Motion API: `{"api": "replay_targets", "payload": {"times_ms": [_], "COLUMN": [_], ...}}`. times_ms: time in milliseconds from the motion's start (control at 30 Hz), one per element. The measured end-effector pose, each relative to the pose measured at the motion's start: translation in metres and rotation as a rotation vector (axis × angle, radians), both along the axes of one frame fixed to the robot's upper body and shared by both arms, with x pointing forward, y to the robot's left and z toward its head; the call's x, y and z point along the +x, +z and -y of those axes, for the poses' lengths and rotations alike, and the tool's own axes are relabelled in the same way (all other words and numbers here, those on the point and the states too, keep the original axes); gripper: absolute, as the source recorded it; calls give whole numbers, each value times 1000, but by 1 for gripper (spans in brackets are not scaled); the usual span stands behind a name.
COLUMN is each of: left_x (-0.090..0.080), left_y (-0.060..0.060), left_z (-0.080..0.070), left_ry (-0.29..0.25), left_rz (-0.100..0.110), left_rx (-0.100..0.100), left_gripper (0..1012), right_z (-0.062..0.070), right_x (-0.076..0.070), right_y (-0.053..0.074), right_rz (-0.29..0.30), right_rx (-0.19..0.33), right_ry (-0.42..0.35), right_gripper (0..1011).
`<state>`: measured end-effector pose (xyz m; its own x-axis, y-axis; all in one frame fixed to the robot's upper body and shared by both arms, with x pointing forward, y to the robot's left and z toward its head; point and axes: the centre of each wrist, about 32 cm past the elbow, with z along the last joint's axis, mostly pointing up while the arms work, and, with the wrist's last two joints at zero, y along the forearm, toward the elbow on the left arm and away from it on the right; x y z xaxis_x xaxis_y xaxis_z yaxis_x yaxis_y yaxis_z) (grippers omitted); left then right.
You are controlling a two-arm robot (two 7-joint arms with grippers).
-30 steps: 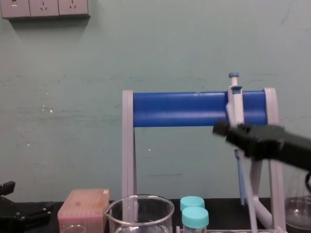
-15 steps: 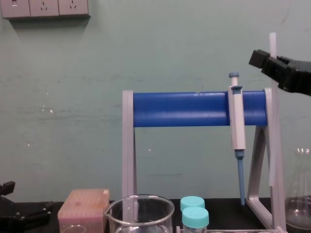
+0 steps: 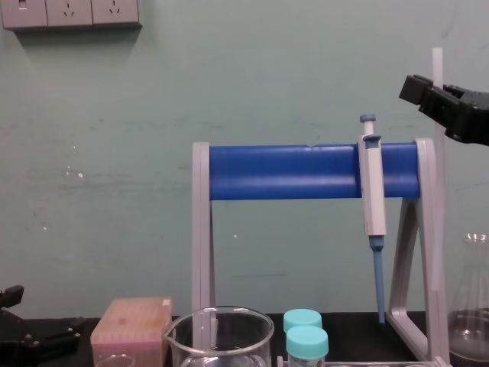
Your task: Pick up the stirring rod with one hand, then place it down.
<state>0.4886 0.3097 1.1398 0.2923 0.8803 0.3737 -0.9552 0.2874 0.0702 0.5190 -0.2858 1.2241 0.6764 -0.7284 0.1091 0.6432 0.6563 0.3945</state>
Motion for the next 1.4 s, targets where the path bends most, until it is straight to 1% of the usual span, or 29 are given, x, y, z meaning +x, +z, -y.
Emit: {"api": "replay_targets", "payload": {"times_ms": [800, 1400], "left_x": [0, 0], "left_y": [0, 0], "left_z": [0, 0], "left_ry": [0, 0], "left_rz": [0, 0], "left_rx": [0, 0], "left_gripper": [1000, 1000], "right_z": [-1, 0], "right_x": [2, 0], "right_y": [-2, -3], "right_rz": [-13, -18], "right_rx": [-8, -12], "right_ry": [2, 9], "right_gripper": [65, 65]}}
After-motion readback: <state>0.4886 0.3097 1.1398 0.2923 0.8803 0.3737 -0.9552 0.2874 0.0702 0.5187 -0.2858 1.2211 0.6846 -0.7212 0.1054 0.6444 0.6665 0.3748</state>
